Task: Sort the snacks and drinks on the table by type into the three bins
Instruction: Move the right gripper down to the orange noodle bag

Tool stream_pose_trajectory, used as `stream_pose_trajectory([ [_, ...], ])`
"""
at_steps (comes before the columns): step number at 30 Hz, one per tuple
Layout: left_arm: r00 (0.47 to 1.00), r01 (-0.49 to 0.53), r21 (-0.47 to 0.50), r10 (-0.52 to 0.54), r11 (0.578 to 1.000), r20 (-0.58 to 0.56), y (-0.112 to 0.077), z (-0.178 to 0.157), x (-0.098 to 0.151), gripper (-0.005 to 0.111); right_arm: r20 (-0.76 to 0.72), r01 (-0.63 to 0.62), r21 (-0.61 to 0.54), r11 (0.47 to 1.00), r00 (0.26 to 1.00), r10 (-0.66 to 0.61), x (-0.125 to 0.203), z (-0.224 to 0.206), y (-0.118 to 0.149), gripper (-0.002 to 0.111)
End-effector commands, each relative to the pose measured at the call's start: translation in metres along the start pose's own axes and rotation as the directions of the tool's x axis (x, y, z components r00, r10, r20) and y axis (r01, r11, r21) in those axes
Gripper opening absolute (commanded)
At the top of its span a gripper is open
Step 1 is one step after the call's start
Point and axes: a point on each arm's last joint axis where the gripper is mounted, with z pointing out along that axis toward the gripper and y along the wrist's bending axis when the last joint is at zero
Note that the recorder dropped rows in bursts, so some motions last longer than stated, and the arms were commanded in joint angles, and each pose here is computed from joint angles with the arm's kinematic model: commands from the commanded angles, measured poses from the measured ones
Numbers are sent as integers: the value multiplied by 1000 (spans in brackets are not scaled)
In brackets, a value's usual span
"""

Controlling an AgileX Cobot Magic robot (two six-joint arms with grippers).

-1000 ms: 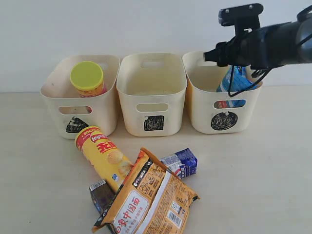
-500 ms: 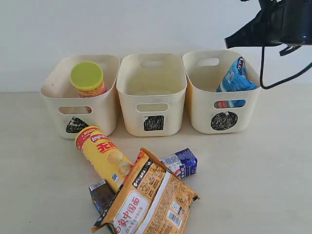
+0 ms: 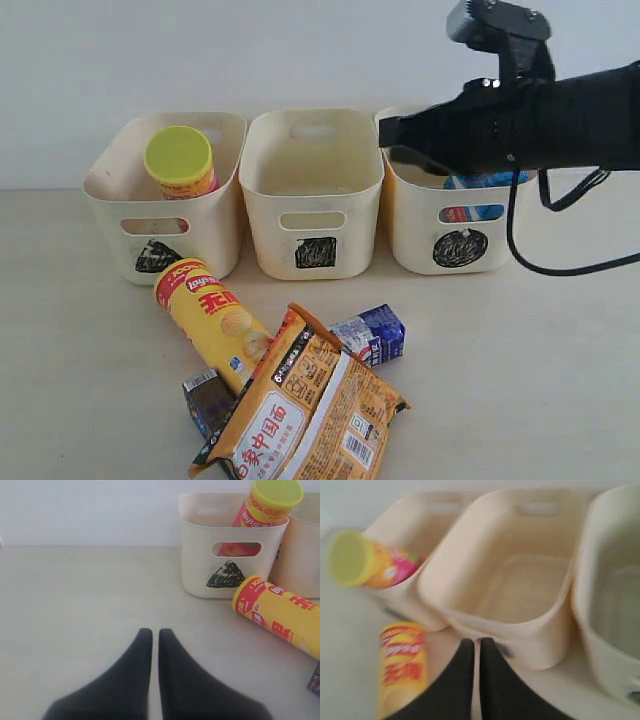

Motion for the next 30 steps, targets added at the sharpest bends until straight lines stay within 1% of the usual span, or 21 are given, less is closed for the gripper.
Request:
stream_pose_trajectory([
  [1, 1000, 13, -3, -13, 1000, 22, 0, -1, -3, 4, -346, 27, -184, 983, 934, -90, 3, -16, 24, 0],
  [2, 1000, 13, -3, -13, 1000, 22, 0, -1, -3, 4, -431, 38, -180, 983, 895, -113, 3, -21, 24, 0],
  [3, 1000, 13, -3, -13, 1000, 22, 0, -1, -3, 4, -490, 61, -177, 982, 860, -142, 2, -26, 25, 0],
  [4, 1000, 13, -3, -13, 1000, 22, 0, -1, -3, 4, -551, 57, -186, 981, 821, -152, 3, -31, 26, 0],
  [6, 1000, 13, -3, -13, 1000, 22, 0, -1, -3, 4, -620, 32, -225, 974, 766, -168, 8, -39, 31, 0],
  [8, 1000, 13, -3, -13, 1000, 22, 0, -1, -3, 4, -653, 36, -264, 964, 728, -206, 18, -44, 38, 0],
  [13, 1000, 13, -3, -13, 1000, 22, 0, -1, -3, 4, -696, 133, -348, 928, 626, -351, 54, -45, 71, 0],
  [15, 1000, 13, -3, -13, 1000, 22, 0, -1, -3, 4, -700, 152, -374, 915, 601, -386, 65, -43, 85, 3],
  [17, 1000, 13, -3, -13, 1000, 22, 0, -1, -3, 4, -685, 191, -404, 895, 586, -434, 77, -40, 101, 14],
  [20, 1000, 13, -3, -13, 1000, 22, 0, -1, -3, 4, -637, 259, -450, 855, 578, -510, 90, -38, 125, 37],
  [22, 1000, 13, -3, -13, 1000, 22, 0, -1, -3, 4, -600, 312, -450, 837, 589, -542, 96, -35, 139, 54],
  [24, 1000, 13, -3, -13, 1000, 22, 0, -1, -3, 4, -565, 360, -425, 830, 611, -554, 100, -33, 151, 65],
  [27, 1000, 13, -3, -13, 1000, 22, 0, -1, -3, 4, -515, 446, -389, 806, 621, -592, 107, -30, 168, 73],
  [30, 1000, 13, -3, -13, 1000, 22, 0, -1, -3, 4, -516, 517, -324, 792, 606, -606, 117, -26, 177, 75],
])
